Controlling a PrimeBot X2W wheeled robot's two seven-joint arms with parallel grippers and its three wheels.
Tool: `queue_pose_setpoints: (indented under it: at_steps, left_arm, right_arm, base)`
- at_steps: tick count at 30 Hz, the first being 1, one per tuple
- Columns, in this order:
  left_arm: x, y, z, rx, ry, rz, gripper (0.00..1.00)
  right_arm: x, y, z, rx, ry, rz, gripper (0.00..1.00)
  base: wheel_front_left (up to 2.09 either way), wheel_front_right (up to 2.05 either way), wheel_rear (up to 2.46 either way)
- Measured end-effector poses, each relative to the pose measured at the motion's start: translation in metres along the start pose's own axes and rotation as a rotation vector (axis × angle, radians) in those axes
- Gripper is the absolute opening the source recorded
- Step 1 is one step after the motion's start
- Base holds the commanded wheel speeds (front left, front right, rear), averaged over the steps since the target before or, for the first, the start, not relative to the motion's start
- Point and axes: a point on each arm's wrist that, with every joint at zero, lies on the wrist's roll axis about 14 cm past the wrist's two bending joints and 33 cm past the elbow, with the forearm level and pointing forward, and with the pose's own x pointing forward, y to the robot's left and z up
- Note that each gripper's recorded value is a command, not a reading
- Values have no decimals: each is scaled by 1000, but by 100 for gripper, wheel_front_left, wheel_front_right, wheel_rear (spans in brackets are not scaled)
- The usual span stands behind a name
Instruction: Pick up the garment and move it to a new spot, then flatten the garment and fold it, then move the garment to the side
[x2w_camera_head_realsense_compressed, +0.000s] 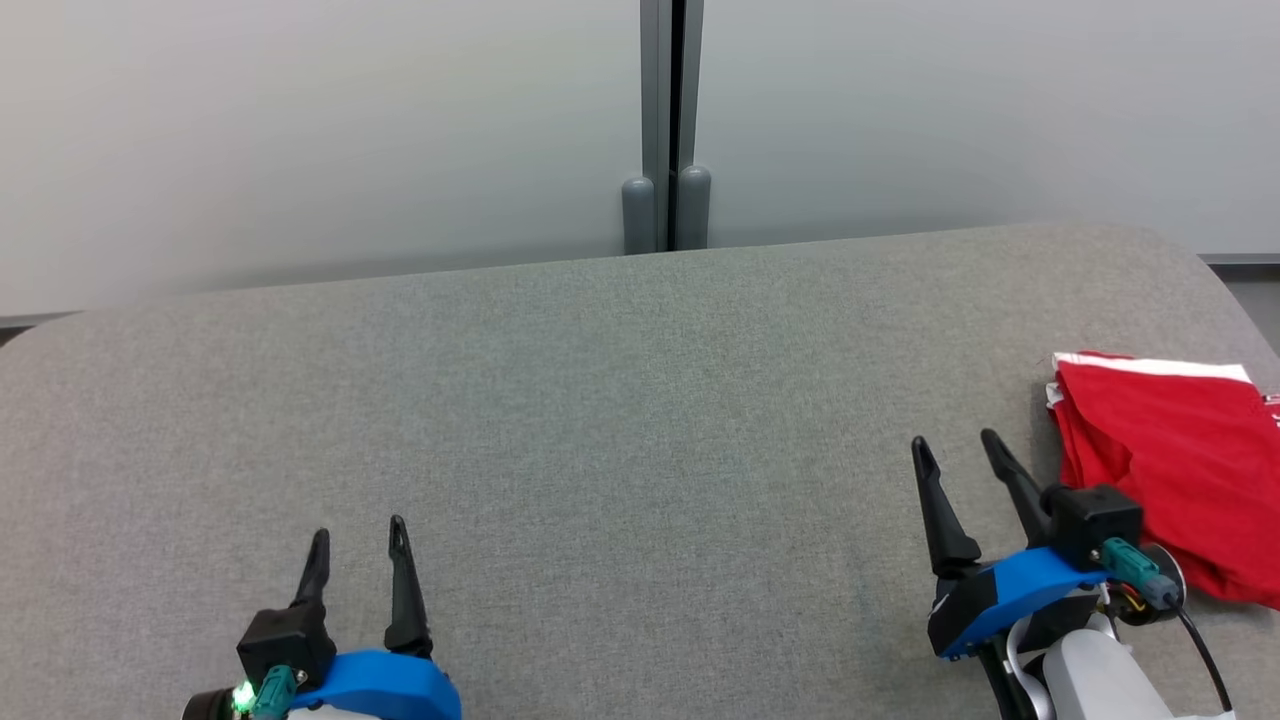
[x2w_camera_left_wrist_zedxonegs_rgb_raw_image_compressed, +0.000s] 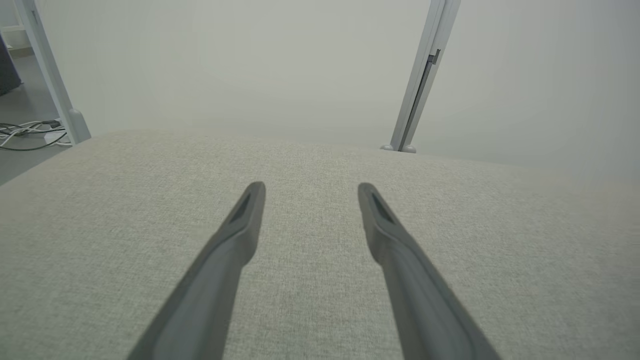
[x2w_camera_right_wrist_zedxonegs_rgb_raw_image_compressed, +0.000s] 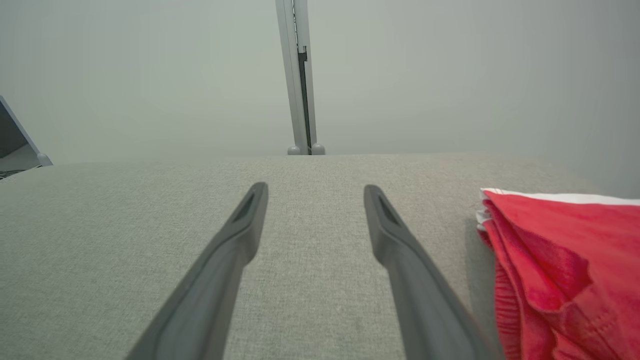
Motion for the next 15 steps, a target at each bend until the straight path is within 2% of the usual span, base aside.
queue_pose_setpoints:
  at_steps: [1,7,15]
  left_arm:
    - [-1,0,-1,-2,2,-1,0]
    - [-15,8,-29,-4,95,21,0]
    - [-15,16,-31,-157,128,58,0]
  right_arm:
    - [0,0,1,3,-2,0,0]
    - [-12,-1,-26,22,83,-13,0]
    - [-12,-9,-24,179,82,-65,0]
  base:
    - [0,0,0]
    - [0,0,0]
    - [0,0,0]
